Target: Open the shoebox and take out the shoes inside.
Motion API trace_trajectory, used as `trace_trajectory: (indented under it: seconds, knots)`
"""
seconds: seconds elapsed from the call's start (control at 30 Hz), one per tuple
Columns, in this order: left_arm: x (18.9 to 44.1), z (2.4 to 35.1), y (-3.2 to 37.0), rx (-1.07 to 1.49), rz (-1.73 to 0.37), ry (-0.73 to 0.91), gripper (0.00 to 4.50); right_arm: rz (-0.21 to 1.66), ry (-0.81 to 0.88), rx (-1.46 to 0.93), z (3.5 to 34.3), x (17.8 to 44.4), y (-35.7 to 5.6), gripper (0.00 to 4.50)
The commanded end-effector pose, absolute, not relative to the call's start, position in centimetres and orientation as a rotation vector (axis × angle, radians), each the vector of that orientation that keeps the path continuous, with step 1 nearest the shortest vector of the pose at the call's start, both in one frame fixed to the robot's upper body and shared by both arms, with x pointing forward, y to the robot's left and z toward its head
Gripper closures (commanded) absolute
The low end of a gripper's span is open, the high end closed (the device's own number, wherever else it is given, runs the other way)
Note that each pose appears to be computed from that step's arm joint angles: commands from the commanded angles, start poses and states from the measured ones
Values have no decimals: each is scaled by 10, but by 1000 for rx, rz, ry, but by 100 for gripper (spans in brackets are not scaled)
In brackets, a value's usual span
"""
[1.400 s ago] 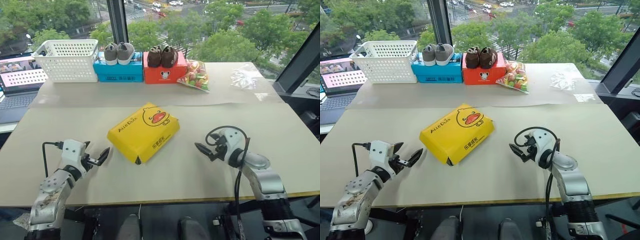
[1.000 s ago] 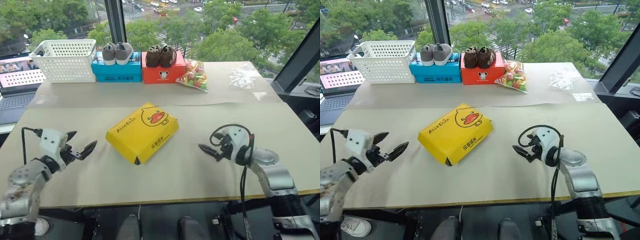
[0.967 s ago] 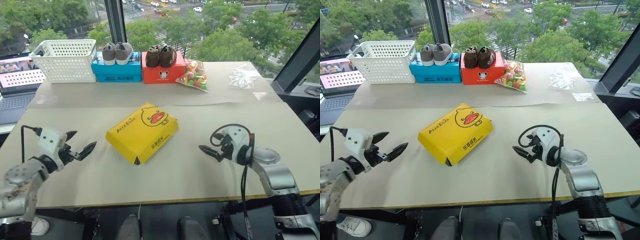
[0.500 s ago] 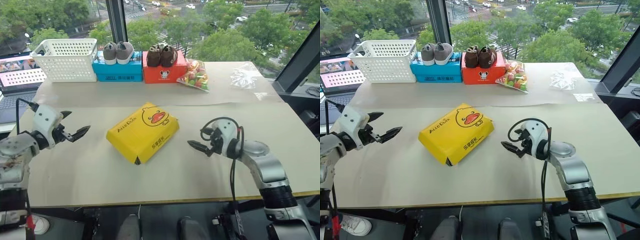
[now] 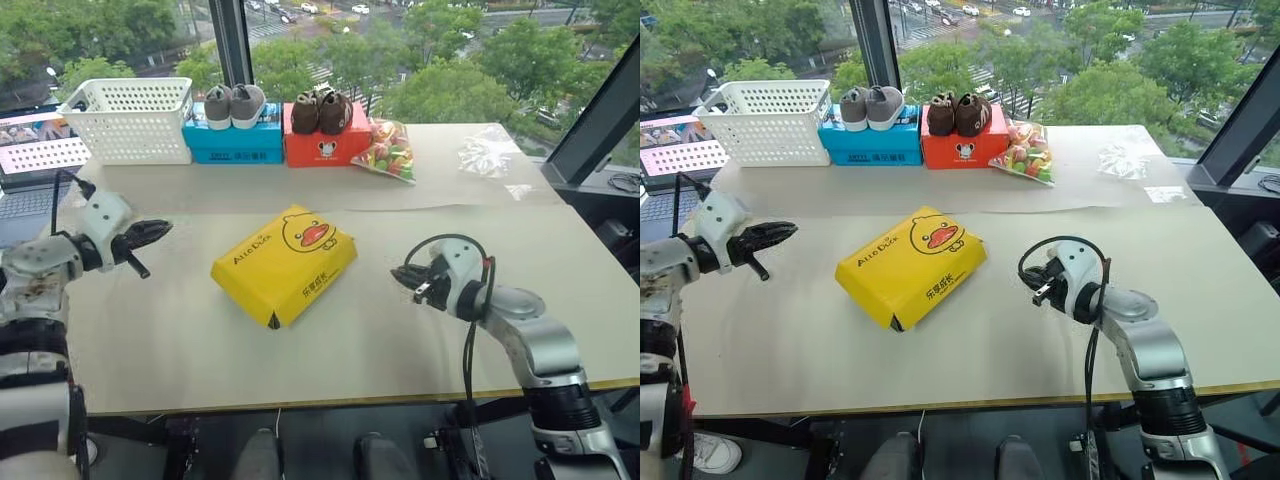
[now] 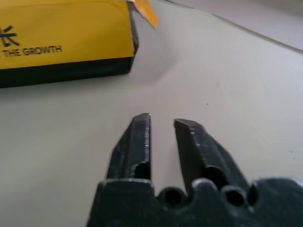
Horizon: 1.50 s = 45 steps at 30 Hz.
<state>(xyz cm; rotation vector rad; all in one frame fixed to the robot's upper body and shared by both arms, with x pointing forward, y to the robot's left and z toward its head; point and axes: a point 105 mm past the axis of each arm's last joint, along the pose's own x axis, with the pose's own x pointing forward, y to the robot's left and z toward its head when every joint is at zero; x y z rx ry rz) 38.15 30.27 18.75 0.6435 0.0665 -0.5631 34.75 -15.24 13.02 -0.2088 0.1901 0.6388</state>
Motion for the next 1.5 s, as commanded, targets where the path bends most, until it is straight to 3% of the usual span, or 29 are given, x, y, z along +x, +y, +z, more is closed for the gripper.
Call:
trace_trajectory:
  seconds: [0.03,0.17,0.33,0.67,0.9,1.0,1.2,1.33,1.5]
  knots:
    - [397,182,269,745,-652,-7,450,642,165,-246,127,355,-140,447]
    - [414,160,224,847,-728,-11,450,652,156,-291,122,366,-127,447]
    - [423,152,208,902,-718,-17,450,666,122,-260,133,371,-117,447]
    - [407,130,161,785,-980,-24,450,727,127,-238,122,383,-92,447]
    - [354,123,122,566,-1355,65,450,812,137,-346,117,397,-88,447]
    - [316,124,118,505,-1428,146,450,1006,175,-418,119,371,-81,447]
    - [277,122,118,438,-1415,243,450,1193,252,-452,120,326,-82,447]
    - [269,117,122,418,-1357,264,450,1168,269,-443,119,321,-87,447]
    - [289,120,141,469,-1214,243,450,1060,281,-466,114,337,-103,447]
